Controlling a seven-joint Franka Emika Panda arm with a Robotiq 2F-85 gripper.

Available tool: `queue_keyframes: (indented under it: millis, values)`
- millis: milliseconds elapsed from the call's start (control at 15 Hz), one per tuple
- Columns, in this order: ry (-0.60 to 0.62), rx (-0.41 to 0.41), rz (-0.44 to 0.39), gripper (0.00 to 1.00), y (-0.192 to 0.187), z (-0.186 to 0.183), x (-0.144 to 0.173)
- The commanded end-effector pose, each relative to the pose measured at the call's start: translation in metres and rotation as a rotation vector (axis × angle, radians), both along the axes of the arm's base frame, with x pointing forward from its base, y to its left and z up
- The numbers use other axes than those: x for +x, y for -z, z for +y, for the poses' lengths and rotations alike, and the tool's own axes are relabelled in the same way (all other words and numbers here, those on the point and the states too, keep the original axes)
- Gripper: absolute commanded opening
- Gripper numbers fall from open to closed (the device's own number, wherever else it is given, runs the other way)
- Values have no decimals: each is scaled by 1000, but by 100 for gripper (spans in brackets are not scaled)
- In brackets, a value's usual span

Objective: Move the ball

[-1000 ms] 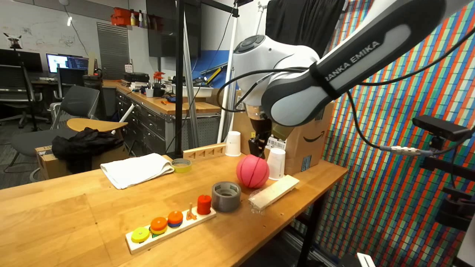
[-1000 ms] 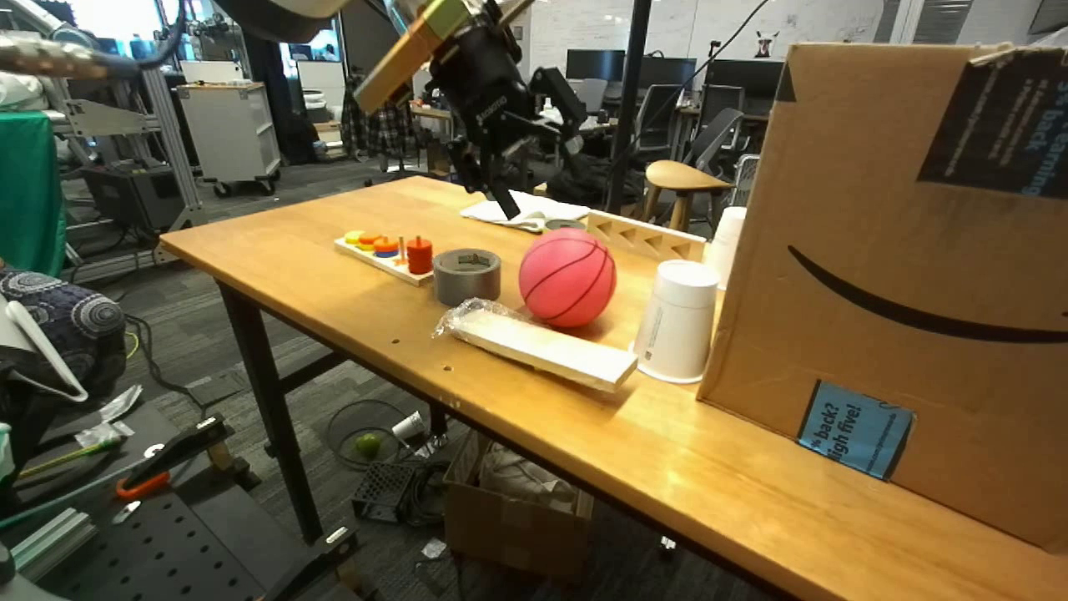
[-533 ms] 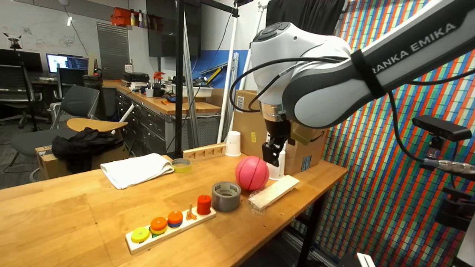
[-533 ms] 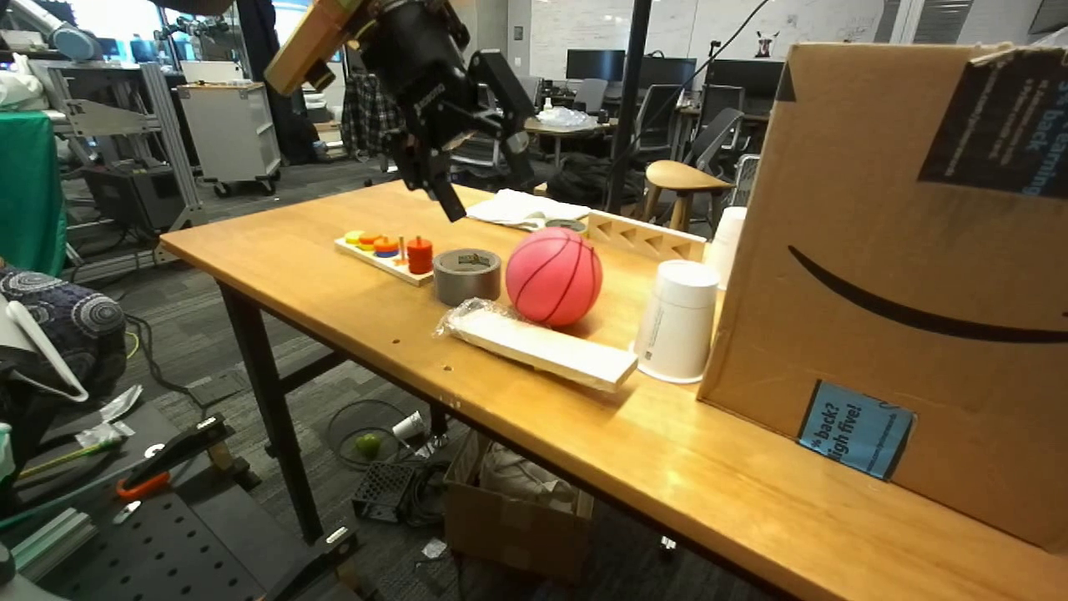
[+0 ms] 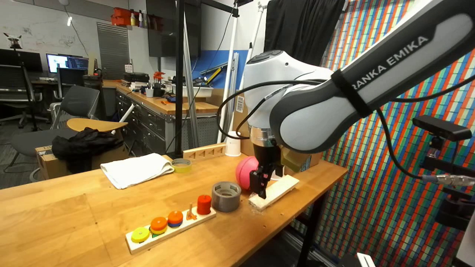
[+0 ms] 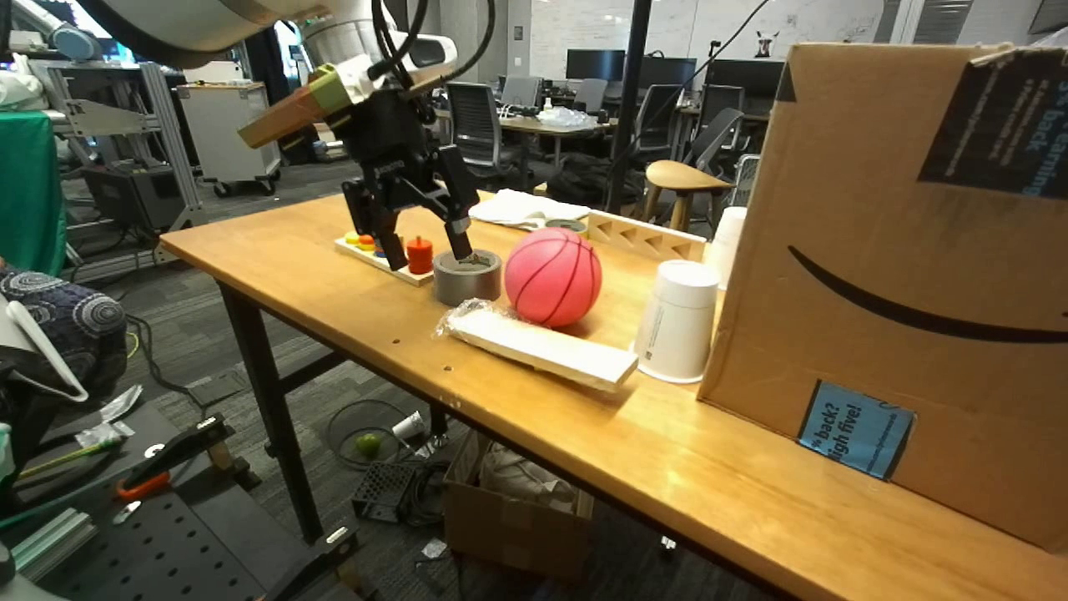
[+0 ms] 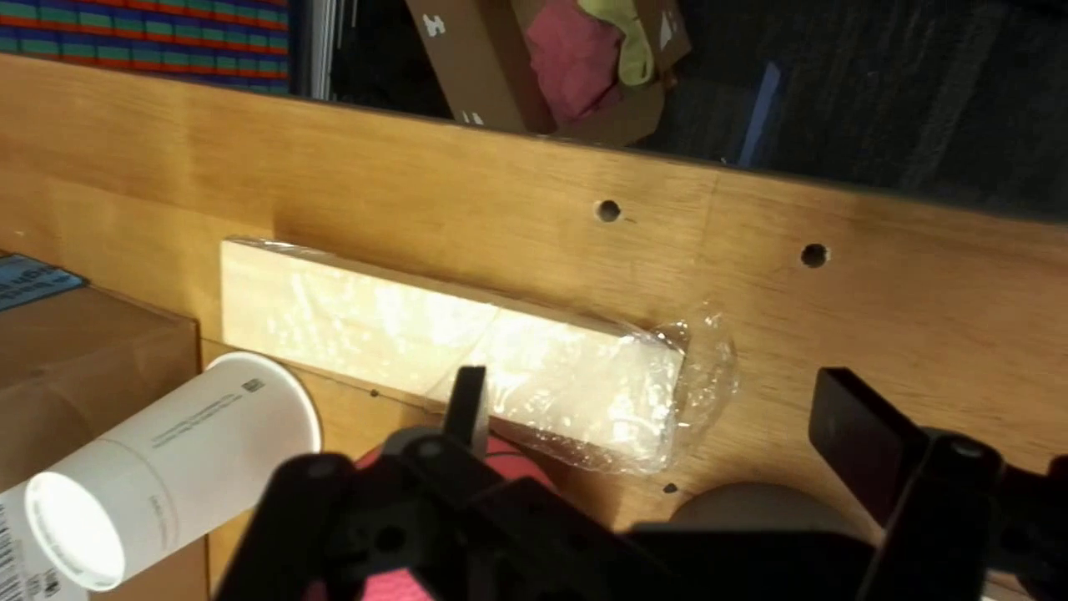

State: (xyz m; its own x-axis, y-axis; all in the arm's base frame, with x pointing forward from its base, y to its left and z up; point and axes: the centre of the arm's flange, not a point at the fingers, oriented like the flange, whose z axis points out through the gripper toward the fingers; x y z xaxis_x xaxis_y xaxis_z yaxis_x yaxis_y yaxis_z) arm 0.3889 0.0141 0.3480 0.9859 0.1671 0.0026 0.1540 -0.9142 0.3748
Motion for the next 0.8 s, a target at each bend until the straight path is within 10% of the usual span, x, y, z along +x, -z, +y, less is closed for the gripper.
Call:
queue_keyframes:
  millis: [0, 733]
  values:
    - [-31, 87, 33, 100, 11, 5, 22]
    - [-78, 133, 134, 100, 42, -2, 88]
